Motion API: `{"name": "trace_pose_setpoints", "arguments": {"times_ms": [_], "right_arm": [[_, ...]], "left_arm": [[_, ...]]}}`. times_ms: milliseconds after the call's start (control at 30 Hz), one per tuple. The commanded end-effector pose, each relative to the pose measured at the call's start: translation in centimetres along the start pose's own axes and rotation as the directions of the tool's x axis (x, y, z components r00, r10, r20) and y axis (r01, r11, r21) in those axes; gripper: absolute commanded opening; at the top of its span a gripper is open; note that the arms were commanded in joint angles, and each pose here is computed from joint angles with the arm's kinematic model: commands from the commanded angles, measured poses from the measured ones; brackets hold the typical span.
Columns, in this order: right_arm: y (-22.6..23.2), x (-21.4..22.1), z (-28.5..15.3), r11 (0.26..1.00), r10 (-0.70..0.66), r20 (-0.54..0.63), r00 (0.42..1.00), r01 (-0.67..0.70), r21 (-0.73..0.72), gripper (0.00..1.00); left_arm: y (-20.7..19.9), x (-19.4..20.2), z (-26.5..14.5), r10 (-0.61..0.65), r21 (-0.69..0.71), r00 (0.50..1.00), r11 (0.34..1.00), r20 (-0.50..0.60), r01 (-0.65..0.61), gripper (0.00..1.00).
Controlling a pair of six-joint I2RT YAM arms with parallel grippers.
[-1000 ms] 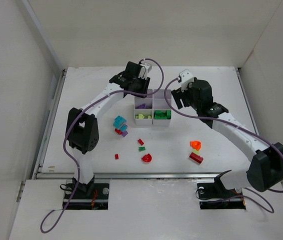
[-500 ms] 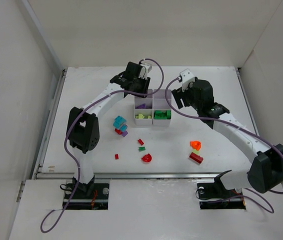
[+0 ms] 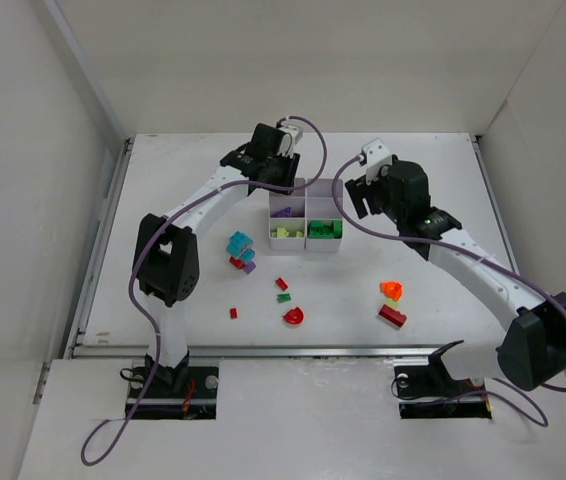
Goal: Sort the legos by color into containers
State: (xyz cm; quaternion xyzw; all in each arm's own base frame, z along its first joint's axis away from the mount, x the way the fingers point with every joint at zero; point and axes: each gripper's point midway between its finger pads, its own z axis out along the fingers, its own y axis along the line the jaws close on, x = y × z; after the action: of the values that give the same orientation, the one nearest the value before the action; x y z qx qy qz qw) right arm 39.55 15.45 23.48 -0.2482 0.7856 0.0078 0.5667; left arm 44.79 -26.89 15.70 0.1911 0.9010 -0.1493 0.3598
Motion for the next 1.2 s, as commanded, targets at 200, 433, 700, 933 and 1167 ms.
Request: {"name": "trace_pose_setpoints", "arguments": {"times_ms": [200,433,700,933,1167], "right_arm": [[-1.0,-2.2,-1.0,0.999,0.024,0.084,0.996,-0.026,0.027,0.8],[-1.1,-3.1,-1.8,0.999,0.035,0.115,0.993,-0.038,0.023,0.8],[-0.5,-4.7,-3.0,0.998,0.056,0.155,0.986,-0.052,-0.03,0.83],[1.9,-5.2,-3.0,0.996,0.042,0.157,0.987,-0.028,-0.086,0.84],[4.4,-6.1,-4.0,0.99,0.03,0.181,0.983,-0.003,-0.144,0.86]], "left_arm": [[-0.3,-1.1,-0.6,-0.014,0.02,0.999,1.0,0.029,0.014,0.66],[-0.9,-2.2,-2.1,-0.012,0.043,0.999,0.999,0.053,0.01,0.67],[-1.7,-4.2,-9.7,0.21,0.061,0.974,0.974,0.087,-0.216,0.93],[0.7,3.0,-14.8,0.372,0.033,0.922,0.928,-0.107,-0.37,1.0],[1.7,9.5,-15.8,0.409,0.078,0.883,0.912,-0.23,-0.403,0.97]]}}
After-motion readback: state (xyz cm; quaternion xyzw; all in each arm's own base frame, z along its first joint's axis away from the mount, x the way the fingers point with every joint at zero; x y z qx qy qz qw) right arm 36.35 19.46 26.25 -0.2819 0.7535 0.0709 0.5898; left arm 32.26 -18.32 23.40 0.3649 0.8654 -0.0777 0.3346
